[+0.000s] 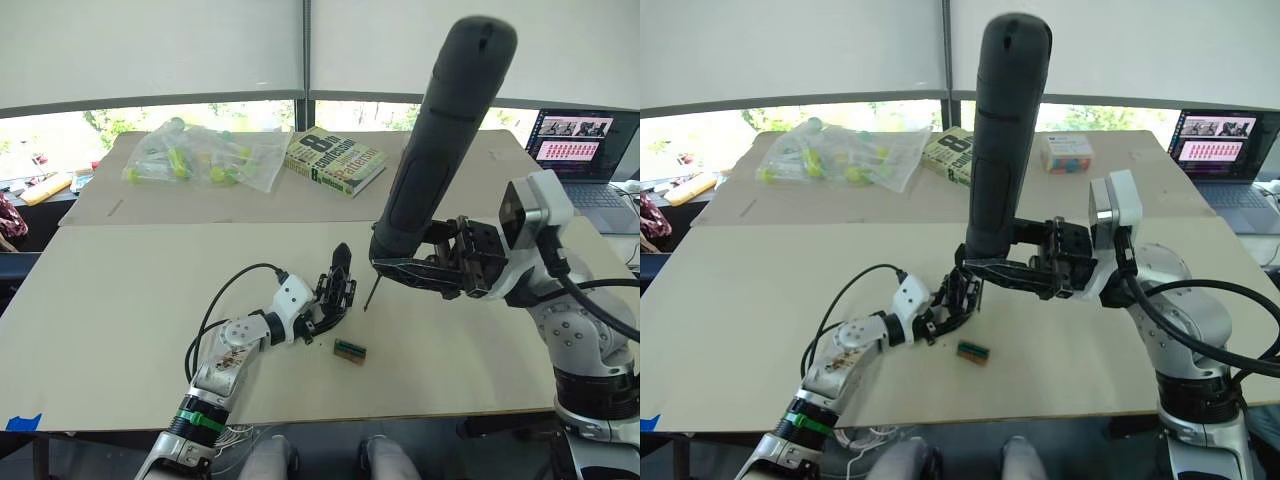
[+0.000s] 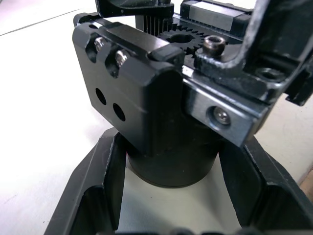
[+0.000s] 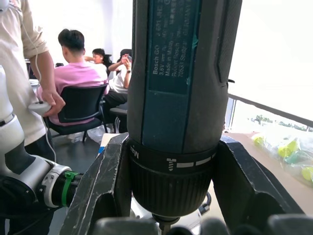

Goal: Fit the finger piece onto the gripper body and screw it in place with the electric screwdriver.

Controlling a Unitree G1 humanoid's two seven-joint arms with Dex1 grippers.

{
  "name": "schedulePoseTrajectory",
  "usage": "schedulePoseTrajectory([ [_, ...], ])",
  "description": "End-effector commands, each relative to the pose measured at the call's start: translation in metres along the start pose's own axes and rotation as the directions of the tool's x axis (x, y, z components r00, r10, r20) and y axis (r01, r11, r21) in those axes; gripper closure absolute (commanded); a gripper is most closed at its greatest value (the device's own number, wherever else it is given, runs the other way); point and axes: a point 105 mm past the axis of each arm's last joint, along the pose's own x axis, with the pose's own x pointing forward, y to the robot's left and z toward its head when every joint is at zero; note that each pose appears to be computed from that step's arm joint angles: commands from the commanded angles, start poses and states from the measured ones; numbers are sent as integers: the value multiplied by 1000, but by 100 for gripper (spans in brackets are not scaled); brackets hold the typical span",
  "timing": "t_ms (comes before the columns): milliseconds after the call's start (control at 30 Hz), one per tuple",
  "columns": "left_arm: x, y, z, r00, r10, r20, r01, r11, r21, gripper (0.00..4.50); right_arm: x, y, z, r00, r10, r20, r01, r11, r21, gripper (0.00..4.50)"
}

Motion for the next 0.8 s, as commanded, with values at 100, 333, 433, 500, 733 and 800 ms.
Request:
schedulePoseTrajectory([
  [100, 3, -3, -12, 998, -40, -38, 40, 999, -17, 224, 15, 0, 27, 996, 48, 76, -46, 998, -31, 254],
  [333, 2, 4, -11, 998, -59, -37, 59, 998, 1, 224, 36, -8, 24, 995, 62, 79, -59, 997, -39, 254],
  [433, 2, 5, -11, 997, -68, -44, 68, 998, 2, 224, 43, -13, 19, 996, 52, 68, -49, 998, -49, 254],
  [500, 2, 5, -11, 996, -70, -46, 71, 997, 3, 224, 46, -16, 16, 997, 45, 64, -42, 998, -51, 254],
  [733, 1, 3, -13, 996, -75, -51, 75, 997, -3, 224, 54, -26, -1, 1000, 8, 16, -7, 998, -62, 254],
  [800, 1, 2, -14, 996, -77, -53, 77, 997, -6, 224, 55, -29, -7, 1000, -7, -3, 7, 998, -65, 254],
])
